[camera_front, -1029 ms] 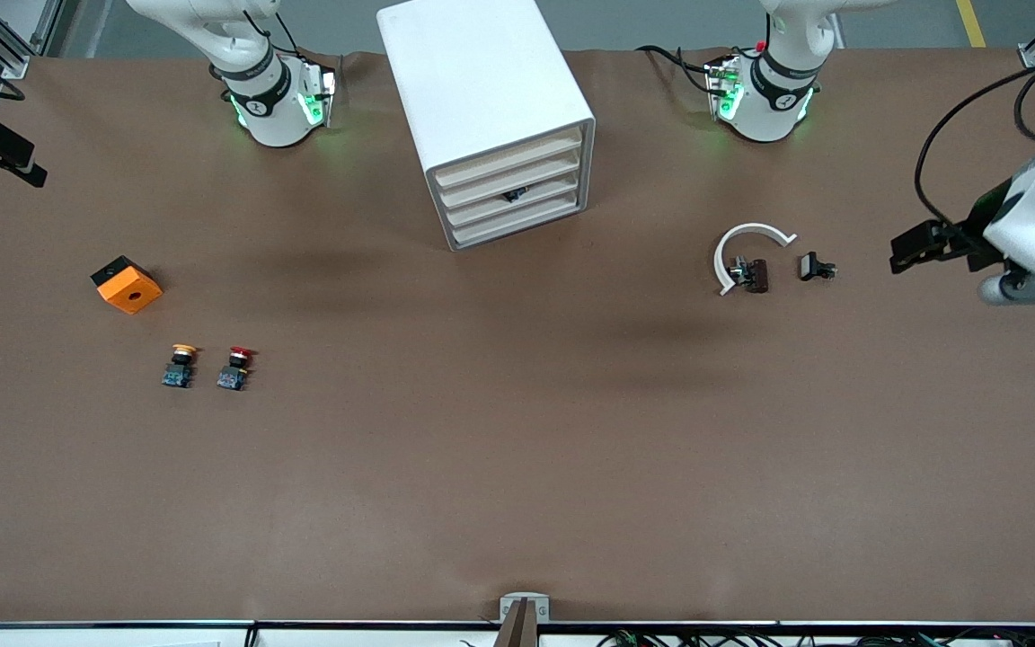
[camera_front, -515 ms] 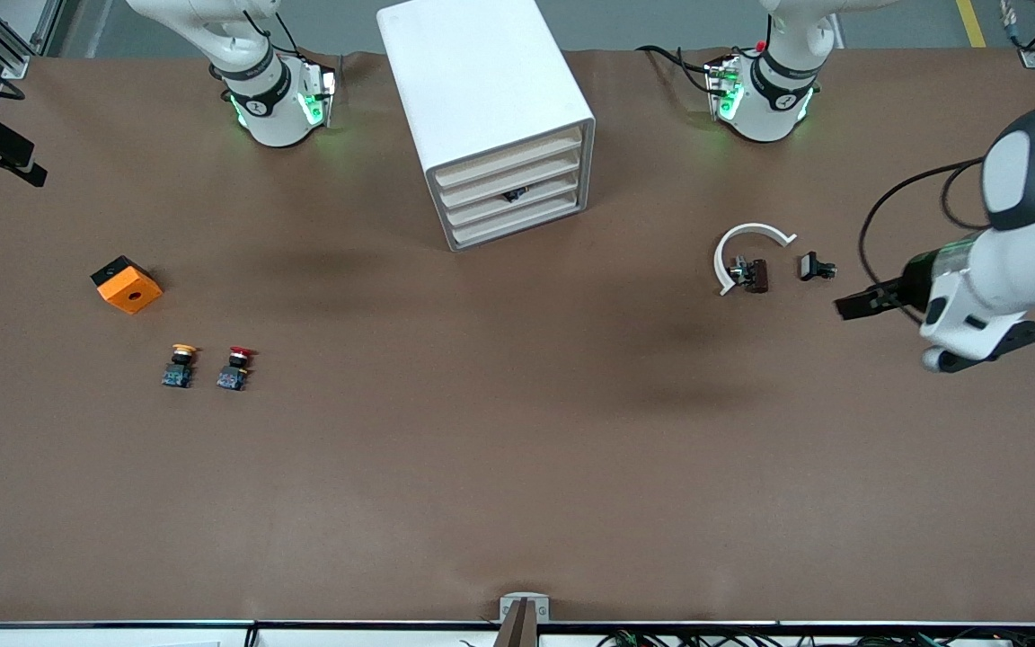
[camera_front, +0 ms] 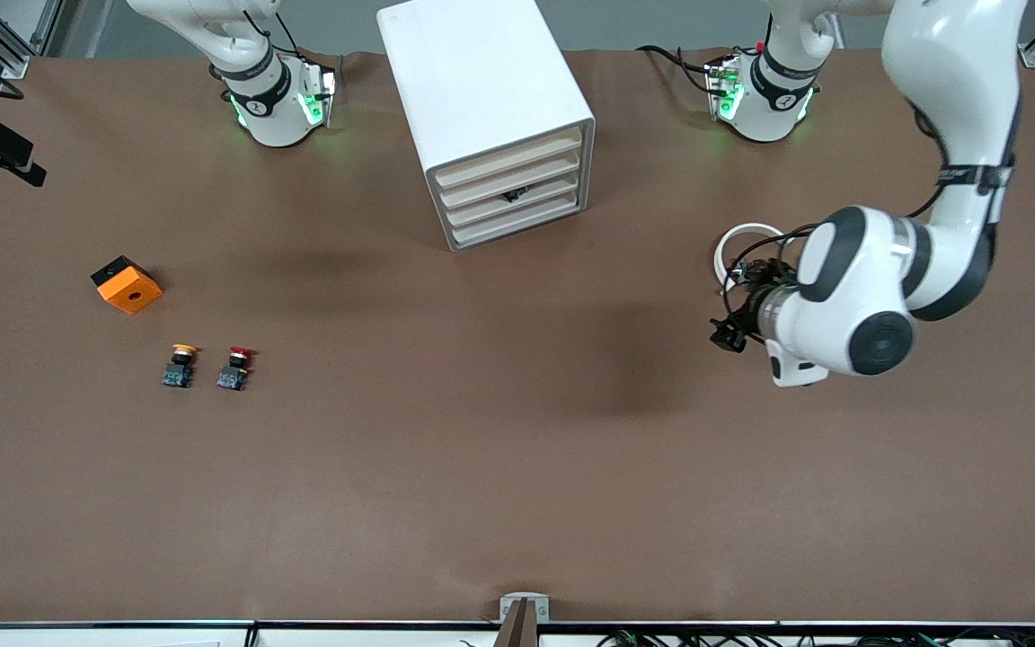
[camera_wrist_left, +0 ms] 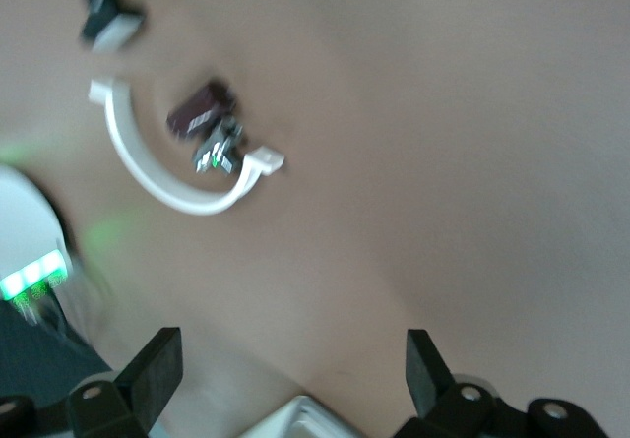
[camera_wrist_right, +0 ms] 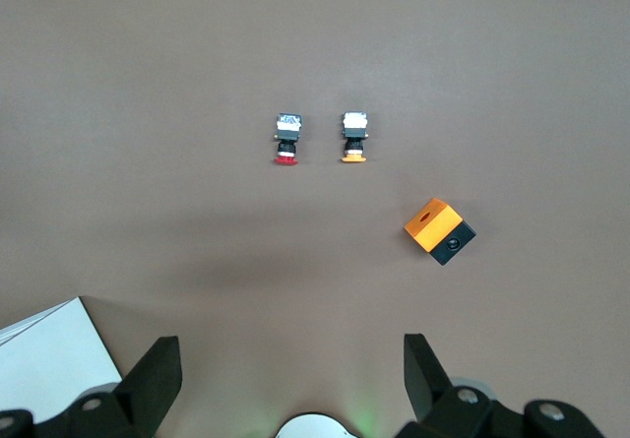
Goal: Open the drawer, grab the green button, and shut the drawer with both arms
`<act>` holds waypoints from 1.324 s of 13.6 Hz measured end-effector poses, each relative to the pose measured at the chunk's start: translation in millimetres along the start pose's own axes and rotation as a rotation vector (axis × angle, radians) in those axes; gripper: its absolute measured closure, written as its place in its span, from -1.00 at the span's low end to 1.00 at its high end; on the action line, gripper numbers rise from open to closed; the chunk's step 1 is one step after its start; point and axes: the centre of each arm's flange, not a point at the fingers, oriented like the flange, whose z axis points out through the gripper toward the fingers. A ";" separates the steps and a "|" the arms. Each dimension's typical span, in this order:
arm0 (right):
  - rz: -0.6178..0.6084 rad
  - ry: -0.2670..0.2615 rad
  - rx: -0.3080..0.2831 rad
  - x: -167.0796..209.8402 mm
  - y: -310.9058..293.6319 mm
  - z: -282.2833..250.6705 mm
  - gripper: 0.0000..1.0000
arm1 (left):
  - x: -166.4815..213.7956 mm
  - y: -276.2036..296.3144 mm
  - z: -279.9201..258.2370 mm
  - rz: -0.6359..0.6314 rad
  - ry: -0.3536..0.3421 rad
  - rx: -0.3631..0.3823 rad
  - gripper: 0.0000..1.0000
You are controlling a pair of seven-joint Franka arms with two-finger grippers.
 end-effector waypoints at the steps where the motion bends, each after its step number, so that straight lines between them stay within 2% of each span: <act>1: 0.000 0.000 0.000 0.0 0.2 -0.1 -1.00 | -8.1 7.5 14.5 -0.133 0.002 0.026 -1.00; 3: 0.001 0.004 0.000 -0.1 0.3 -1.5 -1.00 | -29.1 21.8 45.5 -0.316 0.019 0.079 -1.00; 5: 0.001 0.012 0.000 -0.4 0.6 -4.2 -1.00 | -60.4 33.9 83.4 -0.392 0.038 0.151 -1.00; 6: 0.002 0.015 0.000 -0.4 0.9 -5.3 -1.00 | -75.8 39.1 101.0 -0.445 0.012 0.185 -1.00; 9: 0.007 0.022 0.000 0.0 3.6 -6.7 -1.00 | -95.0 56.7 134.3 -0.613 -0.132 0.276 -1.00; 13: 0.018 -0.036 -0.002 25.3 8.5 25.9 -1.00 | -126.8 66.9 161.7 -0.709 -0.249 0.377 -0.99; 14: 0.019 -0.049 -0.003 32.5 8.9 34.3 -1.00 | -135.2 68.5 167.1 -0.724 -0.287 0.403 -0.91; 15: 0.020 -0.070 -0.004 39.7 9.3 45.5 -1.00 | -140.2 69.7 170.0 -0.732 -0.315 0.419 -0.74; 16: 0.021 -0.094 -0.006 47.7 9.7 58.6 -1.00 | -142.2 70.7 171.4 -0.744 -0.336 0.431 -0.73; 18: 0.027 -0.140 -0.011 62.5 12.9 85.1 -1.00 | -148.8 73.4 177.5 -0.766 -0.396 0.469 -0.45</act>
